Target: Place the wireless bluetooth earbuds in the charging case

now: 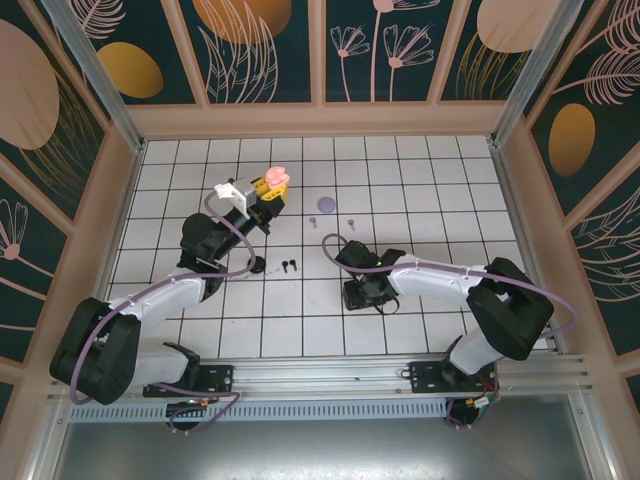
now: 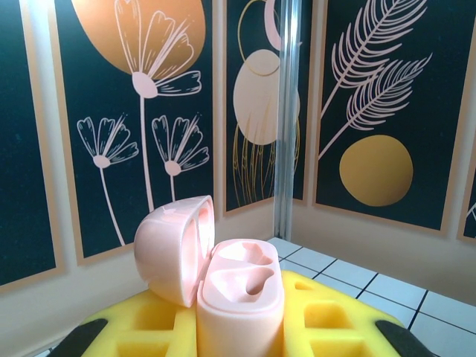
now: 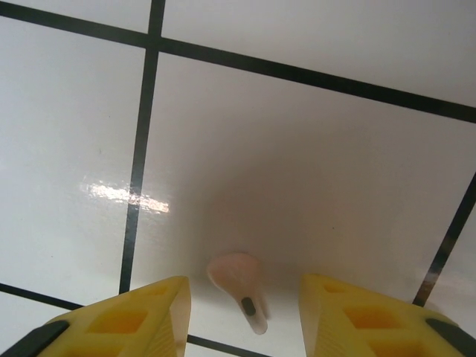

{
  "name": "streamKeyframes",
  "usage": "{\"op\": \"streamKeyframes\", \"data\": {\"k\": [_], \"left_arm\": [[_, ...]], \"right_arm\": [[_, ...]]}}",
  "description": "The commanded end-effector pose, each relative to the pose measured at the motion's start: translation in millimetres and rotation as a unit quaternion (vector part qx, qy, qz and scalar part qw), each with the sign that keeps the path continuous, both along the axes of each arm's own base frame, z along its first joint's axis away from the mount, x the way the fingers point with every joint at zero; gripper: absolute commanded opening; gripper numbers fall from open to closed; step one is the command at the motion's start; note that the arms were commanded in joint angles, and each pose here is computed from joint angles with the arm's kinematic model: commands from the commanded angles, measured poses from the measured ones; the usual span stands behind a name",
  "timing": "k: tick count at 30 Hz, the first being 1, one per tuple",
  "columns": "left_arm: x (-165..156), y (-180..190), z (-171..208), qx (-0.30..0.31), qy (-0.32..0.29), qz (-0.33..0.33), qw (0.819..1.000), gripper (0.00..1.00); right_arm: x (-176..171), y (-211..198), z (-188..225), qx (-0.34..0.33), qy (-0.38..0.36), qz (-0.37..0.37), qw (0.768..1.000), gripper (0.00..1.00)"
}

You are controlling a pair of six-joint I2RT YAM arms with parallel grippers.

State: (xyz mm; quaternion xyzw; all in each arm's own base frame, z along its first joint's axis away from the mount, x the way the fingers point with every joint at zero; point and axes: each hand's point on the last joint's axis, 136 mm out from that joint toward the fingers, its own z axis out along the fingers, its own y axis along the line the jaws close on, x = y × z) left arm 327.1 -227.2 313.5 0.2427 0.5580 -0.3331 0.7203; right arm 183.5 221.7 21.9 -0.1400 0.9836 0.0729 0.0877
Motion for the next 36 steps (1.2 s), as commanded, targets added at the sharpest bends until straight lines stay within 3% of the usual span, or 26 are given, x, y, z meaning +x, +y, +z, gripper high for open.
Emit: {"op": "streamKeyframes", "data": {"k": [1,36], "left_arm": [[-9,1,12,-0.005,-0.032,-0.003,0.999,0.00],[-7,0,12,-0.001,-0.026,-0.001,1.000,0.00]], "right_arm": [[7,5,5,-0.008,-0.014,0.008,1.000,0.42],[-2,1,-12,-0.038,0.001,0.021,0.999,0.31]]}}
